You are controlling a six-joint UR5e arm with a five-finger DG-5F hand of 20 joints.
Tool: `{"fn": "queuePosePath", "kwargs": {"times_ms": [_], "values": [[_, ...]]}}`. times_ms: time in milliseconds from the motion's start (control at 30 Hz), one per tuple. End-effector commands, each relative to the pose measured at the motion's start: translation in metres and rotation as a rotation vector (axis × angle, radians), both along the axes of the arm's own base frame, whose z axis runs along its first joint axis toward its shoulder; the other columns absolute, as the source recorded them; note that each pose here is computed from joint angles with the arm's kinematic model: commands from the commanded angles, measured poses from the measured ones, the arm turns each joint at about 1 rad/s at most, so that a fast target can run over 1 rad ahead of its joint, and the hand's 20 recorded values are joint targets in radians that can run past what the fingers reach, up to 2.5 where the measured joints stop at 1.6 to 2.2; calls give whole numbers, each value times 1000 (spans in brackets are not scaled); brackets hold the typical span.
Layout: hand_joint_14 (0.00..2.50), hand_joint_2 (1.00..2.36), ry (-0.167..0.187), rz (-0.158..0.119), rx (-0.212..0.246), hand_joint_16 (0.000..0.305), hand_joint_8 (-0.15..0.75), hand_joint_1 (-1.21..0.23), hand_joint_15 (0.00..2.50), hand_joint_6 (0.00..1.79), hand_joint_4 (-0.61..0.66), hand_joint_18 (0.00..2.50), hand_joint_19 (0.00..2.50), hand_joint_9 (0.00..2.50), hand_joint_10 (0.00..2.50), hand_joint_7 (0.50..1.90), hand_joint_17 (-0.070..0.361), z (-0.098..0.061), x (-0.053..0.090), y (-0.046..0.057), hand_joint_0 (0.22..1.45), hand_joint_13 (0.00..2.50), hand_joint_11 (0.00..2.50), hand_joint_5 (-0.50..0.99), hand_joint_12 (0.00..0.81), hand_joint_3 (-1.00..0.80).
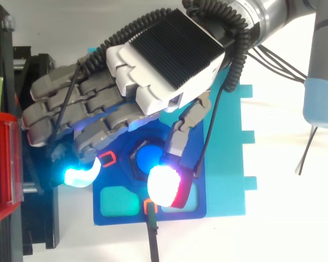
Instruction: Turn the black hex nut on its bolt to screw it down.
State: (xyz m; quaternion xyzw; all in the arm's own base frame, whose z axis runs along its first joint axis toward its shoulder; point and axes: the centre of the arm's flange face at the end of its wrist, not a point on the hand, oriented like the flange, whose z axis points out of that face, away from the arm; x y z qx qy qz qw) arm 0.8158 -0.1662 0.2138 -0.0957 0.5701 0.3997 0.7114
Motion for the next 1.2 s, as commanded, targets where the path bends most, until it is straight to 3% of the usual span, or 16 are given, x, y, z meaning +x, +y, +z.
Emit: {"fn": "queuePosePath", "kwargs": {"times_ms": [0, 133, 233, 267, 367, 567, 667, 767, 900, 1033, 1167], "values": [[0, 1000, 0, 6, -17, 53, 322, -446, 0, 501, 310, 253, 72, 284, 3, 970, 120, 10, -5, -5, 416, 286, 148, -186, 358, -500], [0, 1000, 16, 0, -39, 53, 322, -448, 0, 501, 311, 251, 79, 285, 3, 969, 120, 24, -12, -10, 417, 287, 143, -186, 358, -500], [0, 1000, 36, -27, -77, 53, 322, -448, 0, 501, 309, 252, 73, 285, 3, 970, 120, 41, -23, -18, 416, 287, 148, -186, 357, -500], [0, 1000, 44, -35, -89, 53, 321, -447, 0, 501, 309, 250, 78, 286, 2, 973, 120, 40, -25, -20, 417, 286, 141, -186, 357, -500], [0, 1000, 53, -52, -125, 53, 321, -446, 0, 501, 306, 250, 76, 285, 3, 969, 120, 48, -31, -21, 417, 287, 148, -186, 356, -500], [0, 1000, 96, -67, -195, 54, 322, -447, 0, 501, 308, 248, 78, 285, 2, 973, 121, 43, -38, -10, 417, 286, 140, -186, 356, -500], [0, 1000, 100, -100, -214, 53, 322, -447, 0, 501, 308, 248, 73, 285, 3, 973, 120, 42, -36, -4, 418, 285, 147, -186, 355, -500], [0, 1000, 109, -156, -220, 53, 321, -447, 0, 501, 309, 247, 79, 285, 3, 970, 120, 41, -31, 5, 418, 285, 147, -186, 354, -500], [0, 1000, 124, -183, -229, 53, 321, -447, 0, 501, 309, 247, 80, 286, 3, 969, 120, 46, -30, 13, 418, 284, 148, -186, 355, -500], [0, 1000, 116, -183, -237, 53, 320, -446, 0, 501, 307, 246, 73, 286, 3, 968, 120, 65, -33, 21, 419, 281, 140, -186, 354, -500], [0, 1000, 142, -174, -239, 53, 320, -446, 0, 501, 305, 246, 80, 286, 5, 972, 120, 75, -38, 27, 419, 280, 148, -186, 353, -500]]}}
